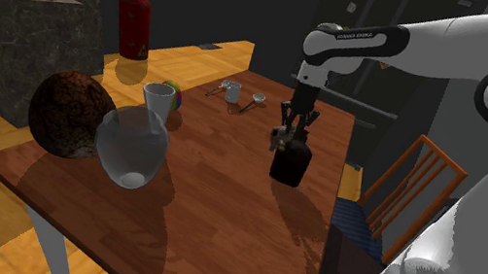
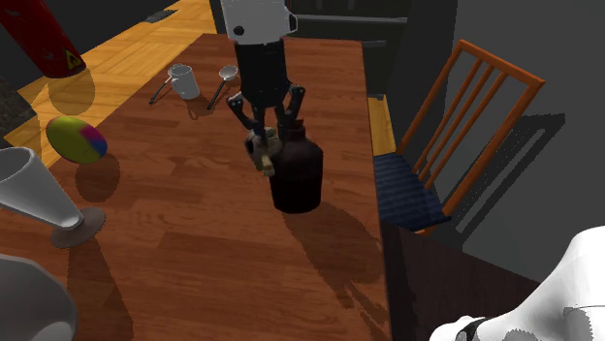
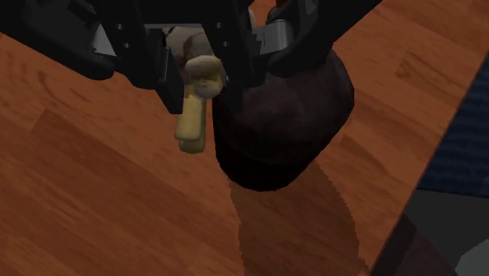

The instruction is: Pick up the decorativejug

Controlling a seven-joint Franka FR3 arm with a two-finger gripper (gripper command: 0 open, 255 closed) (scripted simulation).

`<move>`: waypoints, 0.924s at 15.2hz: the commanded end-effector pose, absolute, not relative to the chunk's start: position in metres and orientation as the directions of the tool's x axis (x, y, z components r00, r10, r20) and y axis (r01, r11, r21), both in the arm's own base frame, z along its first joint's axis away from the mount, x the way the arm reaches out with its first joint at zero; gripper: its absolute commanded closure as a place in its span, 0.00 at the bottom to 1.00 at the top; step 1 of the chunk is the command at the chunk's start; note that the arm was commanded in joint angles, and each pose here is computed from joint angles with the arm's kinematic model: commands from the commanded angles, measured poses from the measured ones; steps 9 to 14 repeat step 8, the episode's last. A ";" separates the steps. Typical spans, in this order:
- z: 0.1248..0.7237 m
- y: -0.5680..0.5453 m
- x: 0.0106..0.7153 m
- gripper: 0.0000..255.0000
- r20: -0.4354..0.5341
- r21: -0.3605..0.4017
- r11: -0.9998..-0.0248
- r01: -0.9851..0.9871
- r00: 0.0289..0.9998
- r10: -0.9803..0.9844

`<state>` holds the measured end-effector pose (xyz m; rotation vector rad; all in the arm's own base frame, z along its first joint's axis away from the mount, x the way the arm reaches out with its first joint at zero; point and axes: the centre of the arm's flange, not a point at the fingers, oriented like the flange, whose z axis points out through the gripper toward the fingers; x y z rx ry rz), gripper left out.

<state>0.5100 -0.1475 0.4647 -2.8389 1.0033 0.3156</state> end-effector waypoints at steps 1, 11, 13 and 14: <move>0.476 -0.147 0.510 1.00 -0.231 -0.039 -0.775 -0.631 0.760 -0.607; 0.503 -0.147 0.510 1.00 -0.231 -0.039 -0.775 -0.631 0.760 -0.607; 0.503 -0.147 0.510 1.00 -0.231 -0.039 -0.775 -0.631 0.760 -0.607; 0.503 -0.147 0.510 1.00 -0.231 -0.039 -0.775 -0.631 0.760 -0.607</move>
